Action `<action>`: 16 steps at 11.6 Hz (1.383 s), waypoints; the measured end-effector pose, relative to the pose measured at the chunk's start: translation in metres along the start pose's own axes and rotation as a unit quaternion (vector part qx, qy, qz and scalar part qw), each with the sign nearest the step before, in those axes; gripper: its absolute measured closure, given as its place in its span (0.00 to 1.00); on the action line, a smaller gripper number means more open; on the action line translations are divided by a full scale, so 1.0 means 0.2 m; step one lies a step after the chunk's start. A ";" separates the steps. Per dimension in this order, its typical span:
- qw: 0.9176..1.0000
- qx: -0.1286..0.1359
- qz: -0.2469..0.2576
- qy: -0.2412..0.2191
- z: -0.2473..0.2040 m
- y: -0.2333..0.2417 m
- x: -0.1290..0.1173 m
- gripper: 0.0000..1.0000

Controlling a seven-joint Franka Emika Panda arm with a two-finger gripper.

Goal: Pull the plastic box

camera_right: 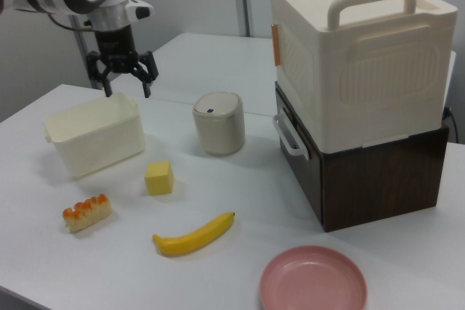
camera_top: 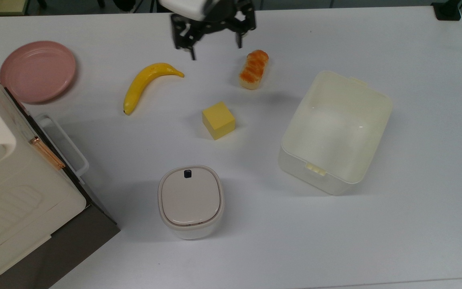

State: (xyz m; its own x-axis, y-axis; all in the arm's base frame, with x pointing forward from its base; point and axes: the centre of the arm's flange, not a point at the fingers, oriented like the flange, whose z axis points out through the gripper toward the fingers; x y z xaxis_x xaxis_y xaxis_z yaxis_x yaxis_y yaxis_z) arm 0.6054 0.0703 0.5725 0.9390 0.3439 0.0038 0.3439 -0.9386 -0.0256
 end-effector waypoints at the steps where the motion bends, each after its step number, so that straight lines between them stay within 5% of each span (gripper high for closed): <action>1: 0.998 0.006 -0.065 0.000 0.02 -0.08 0.03 0.00; 7: 0.967 -0.007 -0.250 0.039 0.30 -0.62 0.30 0.00; 11: 0.955 -0.015 -0.293 0.045 0.45 -0.89 0.41 0.00; 16: 0.953 -0.011 -0.303 0.021 0.70 -0.96 0.51 0.00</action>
State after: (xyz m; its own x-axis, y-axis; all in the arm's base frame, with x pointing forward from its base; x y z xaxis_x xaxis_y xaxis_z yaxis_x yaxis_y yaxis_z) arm 0.6354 0.2885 0.4383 0.5667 0.8223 0.0519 0.8229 -0.5681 0.0145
